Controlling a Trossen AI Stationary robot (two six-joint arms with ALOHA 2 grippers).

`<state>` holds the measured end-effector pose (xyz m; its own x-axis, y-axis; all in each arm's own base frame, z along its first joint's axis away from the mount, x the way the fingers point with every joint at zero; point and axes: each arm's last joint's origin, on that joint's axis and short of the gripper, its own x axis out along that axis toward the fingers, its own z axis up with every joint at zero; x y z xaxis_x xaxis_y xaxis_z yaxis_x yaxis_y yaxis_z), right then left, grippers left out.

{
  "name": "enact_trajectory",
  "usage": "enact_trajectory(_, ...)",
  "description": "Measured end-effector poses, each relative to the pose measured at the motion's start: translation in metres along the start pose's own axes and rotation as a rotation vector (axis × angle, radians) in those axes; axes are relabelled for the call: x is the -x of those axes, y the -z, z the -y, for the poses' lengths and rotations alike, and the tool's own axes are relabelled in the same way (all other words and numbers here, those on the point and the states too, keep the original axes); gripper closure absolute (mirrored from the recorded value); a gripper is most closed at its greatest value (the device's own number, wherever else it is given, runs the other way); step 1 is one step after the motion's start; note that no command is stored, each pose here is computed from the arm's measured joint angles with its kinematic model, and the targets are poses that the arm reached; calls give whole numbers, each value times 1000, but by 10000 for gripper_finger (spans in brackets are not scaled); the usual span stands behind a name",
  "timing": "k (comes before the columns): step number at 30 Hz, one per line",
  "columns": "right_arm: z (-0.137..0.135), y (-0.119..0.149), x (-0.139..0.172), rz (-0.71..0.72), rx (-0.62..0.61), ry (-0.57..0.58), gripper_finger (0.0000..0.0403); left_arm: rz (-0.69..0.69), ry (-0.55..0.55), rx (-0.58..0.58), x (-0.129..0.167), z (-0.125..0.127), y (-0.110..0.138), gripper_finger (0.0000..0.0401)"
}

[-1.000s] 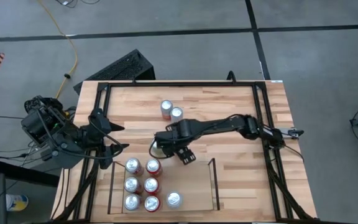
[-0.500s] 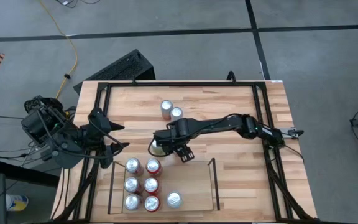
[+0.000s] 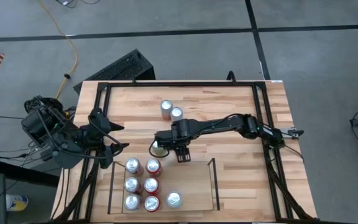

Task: Place canned beverage on shelf
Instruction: Put the white soda can on the shelf aligned with the other white soda can

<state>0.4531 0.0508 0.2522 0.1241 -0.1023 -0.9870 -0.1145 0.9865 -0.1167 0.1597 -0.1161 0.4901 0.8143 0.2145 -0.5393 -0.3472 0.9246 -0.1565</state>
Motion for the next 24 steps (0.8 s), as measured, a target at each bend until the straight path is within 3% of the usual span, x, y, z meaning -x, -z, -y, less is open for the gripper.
enact_trajectory(7,-4,5,17,-22,-184,21,149,0,0,-19,0,0,0,120)
enact_trajectory(24,-39,18,66,107,-314,57,149,0,-1,-37,0,0,0,120)
